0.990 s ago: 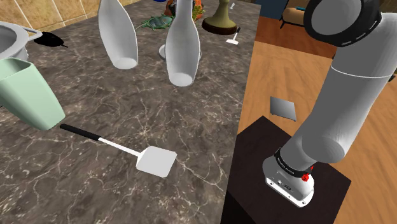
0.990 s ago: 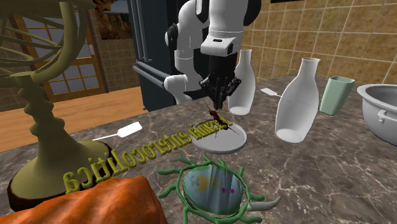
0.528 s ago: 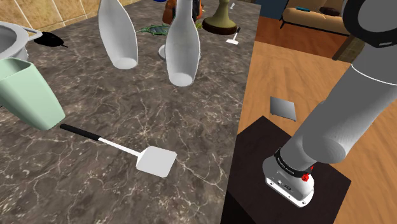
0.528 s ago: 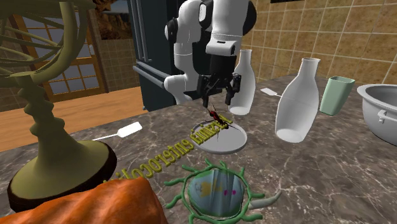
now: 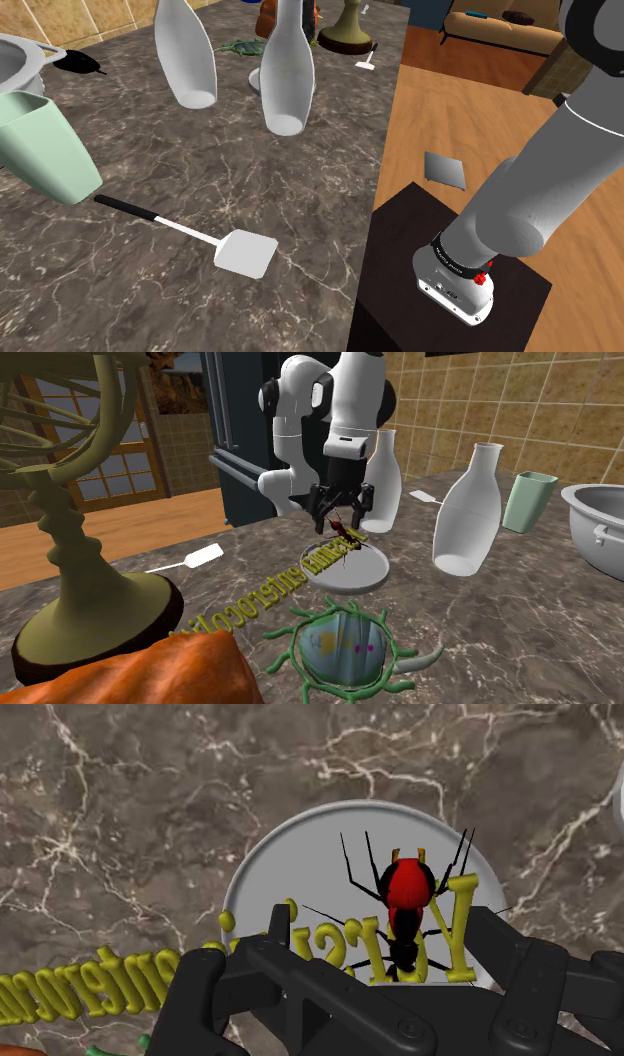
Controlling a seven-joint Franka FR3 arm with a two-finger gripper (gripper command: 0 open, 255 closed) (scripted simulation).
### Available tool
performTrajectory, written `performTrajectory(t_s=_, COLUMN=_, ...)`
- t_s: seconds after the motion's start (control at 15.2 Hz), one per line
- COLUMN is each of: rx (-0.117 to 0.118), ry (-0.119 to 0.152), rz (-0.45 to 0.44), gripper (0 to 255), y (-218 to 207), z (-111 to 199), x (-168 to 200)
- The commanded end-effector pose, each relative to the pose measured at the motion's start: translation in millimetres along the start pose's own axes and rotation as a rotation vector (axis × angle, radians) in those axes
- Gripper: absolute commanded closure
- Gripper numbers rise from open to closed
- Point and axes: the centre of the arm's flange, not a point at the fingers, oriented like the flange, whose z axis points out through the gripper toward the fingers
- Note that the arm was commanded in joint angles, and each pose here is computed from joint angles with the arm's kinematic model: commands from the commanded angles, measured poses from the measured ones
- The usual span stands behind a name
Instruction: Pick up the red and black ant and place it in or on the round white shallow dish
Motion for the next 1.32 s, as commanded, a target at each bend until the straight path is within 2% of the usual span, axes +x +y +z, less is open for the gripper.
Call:
performTrajectory(t_s=0.0, rx=0.0, ry=0.001, rz=0.0, gripper=0, y=-0.2, z=5.2, x=0.1)
performTrajectory(t_s=0.4, rx=0.0, ry=0.001, rz=0.0, gripper=0, y=-0.2, z=5.1, x=0.2)
performTrajectory(t_s=0.46, rx=0.0, ry=0.001, rz=0.0, gripper=255, y=-0.2, z=5.1, x=0.2)
performTrajectory(t_s=1.06, rx=0.0, ry=0.001, rz=0.0, gripper=255, y=-0.3, z=4.9, x=0.1)
performTrajectory(t_s=1.12, rx=0.0, ry=0.001, rz=0.0, gripper=0, y=-0.3, z=4.8, x=0.1)
performTrajectory(t_s=1.25, rx=0.062, ry=-0.016, rz=-0.056, gripper=0, y=12.4, z=-15.3, x=-13.4)
